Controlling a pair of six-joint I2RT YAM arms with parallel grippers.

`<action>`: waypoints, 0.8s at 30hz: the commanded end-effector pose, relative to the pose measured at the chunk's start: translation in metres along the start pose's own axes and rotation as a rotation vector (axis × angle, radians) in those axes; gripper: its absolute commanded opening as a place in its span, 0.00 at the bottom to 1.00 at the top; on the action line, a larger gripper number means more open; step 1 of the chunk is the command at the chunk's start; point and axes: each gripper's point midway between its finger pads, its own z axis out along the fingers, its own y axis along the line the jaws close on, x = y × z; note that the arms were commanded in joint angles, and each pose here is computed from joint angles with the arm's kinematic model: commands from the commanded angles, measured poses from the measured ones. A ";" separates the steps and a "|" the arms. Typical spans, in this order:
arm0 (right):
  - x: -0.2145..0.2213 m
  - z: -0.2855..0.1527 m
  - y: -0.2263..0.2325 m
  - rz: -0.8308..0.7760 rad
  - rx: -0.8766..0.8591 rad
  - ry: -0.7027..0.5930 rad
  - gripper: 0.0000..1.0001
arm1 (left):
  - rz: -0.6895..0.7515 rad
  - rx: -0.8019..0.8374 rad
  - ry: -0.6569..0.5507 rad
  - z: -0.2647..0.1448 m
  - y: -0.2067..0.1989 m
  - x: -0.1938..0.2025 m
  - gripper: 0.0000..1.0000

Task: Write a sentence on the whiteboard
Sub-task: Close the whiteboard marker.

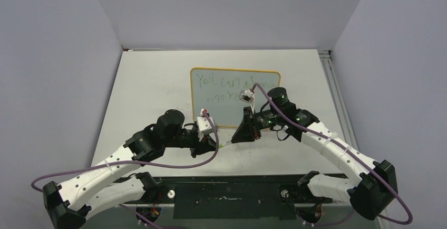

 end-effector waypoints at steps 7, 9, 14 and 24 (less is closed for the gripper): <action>0.008 0.025 0.021 -0.048 -0.116 0.040 0.05 | 0.041 -0.001 -0.110 -0.004 -0.002 -0.025 0.00; 0.009 0.028 0.023 -0.047 -0.124 0.044 0.05 | 0.041 -0.003 -0.127 -0.005 -0.002 -0.029 0.00; 0.012 0.036 0.029 -0.050 -0.144 0.053 0.05 | 0.041 -0.016 -0.156 -0.006 0.000 -0.035 0.00; 0.023 0.049 0.036 -0.030 -0.173 0.077 0.05 | 0.041 -0.032 -0.249 -0.015 -0.002 -0.052 0.00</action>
